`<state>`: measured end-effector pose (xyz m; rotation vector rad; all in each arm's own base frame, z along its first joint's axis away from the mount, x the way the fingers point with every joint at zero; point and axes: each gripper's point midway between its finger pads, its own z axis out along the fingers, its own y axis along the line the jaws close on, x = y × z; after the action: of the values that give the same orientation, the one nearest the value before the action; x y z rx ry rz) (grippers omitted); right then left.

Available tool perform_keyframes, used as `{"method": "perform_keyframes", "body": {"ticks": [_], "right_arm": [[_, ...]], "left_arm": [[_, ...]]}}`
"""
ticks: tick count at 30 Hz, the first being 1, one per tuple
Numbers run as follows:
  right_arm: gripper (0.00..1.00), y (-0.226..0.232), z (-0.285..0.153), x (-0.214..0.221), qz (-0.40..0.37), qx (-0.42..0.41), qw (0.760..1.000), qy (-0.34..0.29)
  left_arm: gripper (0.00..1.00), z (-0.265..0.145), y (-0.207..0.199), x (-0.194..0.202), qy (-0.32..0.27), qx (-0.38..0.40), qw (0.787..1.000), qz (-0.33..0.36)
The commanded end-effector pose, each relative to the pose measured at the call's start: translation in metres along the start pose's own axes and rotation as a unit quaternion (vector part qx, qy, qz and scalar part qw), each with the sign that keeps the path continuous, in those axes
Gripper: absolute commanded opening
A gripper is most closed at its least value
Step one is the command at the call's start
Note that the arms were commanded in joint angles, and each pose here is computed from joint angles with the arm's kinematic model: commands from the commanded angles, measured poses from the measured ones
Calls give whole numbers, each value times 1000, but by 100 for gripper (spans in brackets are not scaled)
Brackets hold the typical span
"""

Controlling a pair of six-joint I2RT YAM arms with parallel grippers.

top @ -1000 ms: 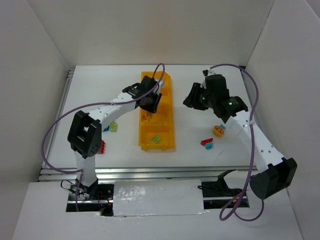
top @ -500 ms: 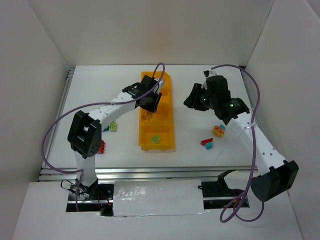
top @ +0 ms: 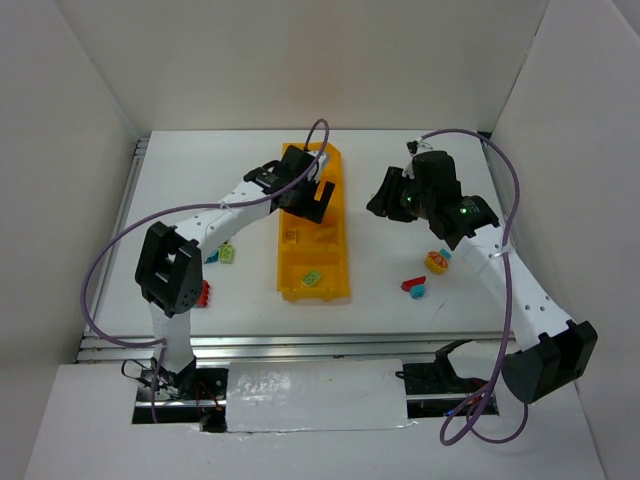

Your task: Sort the legos into containers by color

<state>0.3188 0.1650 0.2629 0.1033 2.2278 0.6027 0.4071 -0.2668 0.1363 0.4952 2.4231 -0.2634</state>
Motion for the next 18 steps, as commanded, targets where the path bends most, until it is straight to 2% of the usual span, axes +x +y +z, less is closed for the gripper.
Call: {"method": "perform_keyframes", "body": {"ticks": [1, 6, 10, 11, 12, 13, 14, 15, 16, 18], "right_arm": [[0, 11, -5, -11, -12, -25, 999, -17], [0, 30, -2, -7, -11, -80, 997, 13], [0, 70, -20, -14, -23, -207, 978, 29], [0, 79, -25, -15, -28, -236, 971, 34], [0, 94, -37, -12, -40, -291, 955, 45], [1, 97, -41, -14, -43, -315, 947, 47], [1, 100, -44, -11, -44, -337, 939, 55], [2, 107, -53, -10, -47, -374, 924, 68], [3, 104, -55, -13, -42, -385, 919, 68], [5, 108, -63, -15, -26, -421, 903, 81]], "left_arm": [[100, -29, -6, -43, -61, 7, 998, -2], [99, -68, -15, -81, -111, 28, 993, -14], [100, -111, -40, -102, -149, 126, 981, -13], [99, -131, -59, -103, -155, 197, 968, -7], [100, -135, -66, -98, -146, 235, 961, -22], [99, -144, -65, -108, -166, 268, 949, -31], [99, -169, -82, -106, -160, 347, 923, -42], [100, -164, -74, -98, -149, 371, 914, -64], [100, -180, -77, -111, -186, 404, 894, -56], [100, -184, -77, -101, -168, 453, 872, -81]]}}
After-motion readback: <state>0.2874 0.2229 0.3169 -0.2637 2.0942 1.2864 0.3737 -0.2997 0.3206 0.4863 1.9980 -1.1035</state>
